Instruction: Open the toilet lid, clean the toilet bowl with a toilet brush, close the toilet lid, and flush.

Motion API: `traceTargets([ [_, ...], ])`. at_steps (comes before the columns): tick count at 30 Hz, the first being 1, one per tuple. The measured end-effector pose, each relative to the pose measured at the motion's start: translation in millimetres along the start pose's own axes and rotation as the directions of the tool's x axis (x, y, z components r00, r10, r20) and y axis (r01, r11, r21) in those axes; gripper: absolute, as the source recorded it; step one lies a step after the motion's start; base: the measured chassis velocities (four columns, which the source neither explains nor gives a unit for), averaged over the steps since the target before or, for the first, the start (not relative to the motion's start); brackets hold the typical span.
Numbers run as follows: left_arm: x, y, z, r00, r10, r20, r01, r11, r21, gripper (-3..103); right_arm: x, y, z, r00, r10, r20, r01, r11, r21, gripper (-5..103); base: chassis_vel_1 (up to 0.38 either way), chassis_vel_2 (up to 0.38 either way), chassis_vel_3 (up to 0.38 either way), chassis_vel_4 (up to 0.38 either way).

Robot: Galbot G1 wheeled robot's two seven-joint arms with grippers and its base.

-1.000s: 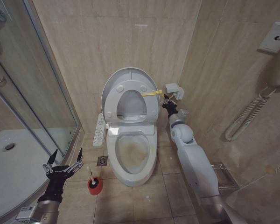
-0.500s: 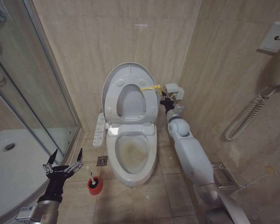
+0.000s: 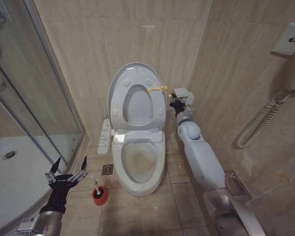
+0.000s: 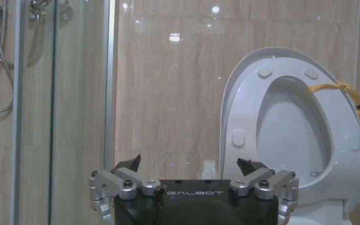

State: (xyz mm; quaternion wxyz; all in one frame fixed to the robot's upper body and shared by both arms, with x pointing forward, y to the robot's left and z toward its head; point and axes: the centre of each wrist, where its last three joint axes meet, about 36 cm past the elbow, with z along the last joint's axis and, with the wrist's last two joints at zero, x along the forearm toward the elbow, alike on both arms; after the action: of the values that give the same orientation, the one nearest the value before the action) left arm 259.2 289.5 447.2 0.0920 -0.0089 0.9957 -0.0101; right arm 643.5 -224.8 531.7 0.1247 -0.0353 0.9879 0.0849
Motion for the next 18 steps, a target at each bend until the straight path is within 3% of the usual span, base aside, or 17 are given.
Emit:
traceTargets([
  [10, 0.0, 0.0, 0.0, 1.0, 0.0, 0.0, 0.0, 1.0, 0.0, 100, -6.3, 7.1, -1.3, 1.0, -0.003, 0.006, 0.003, 1.0, 0.0, 0, 0.0, 0.0, 0.0, 0.0],
  [18, 0.0, 0.0, 0.0, 1.0, 0.0, 0.0, 0.0, 1.0, 0.0, 100, -4.8, -0.3, -8.0, 1.0, 0.003, 0.014, -0.003, 1.0, 0.014, 0, 0.0, 0.0, 0.0, 0.0],
])
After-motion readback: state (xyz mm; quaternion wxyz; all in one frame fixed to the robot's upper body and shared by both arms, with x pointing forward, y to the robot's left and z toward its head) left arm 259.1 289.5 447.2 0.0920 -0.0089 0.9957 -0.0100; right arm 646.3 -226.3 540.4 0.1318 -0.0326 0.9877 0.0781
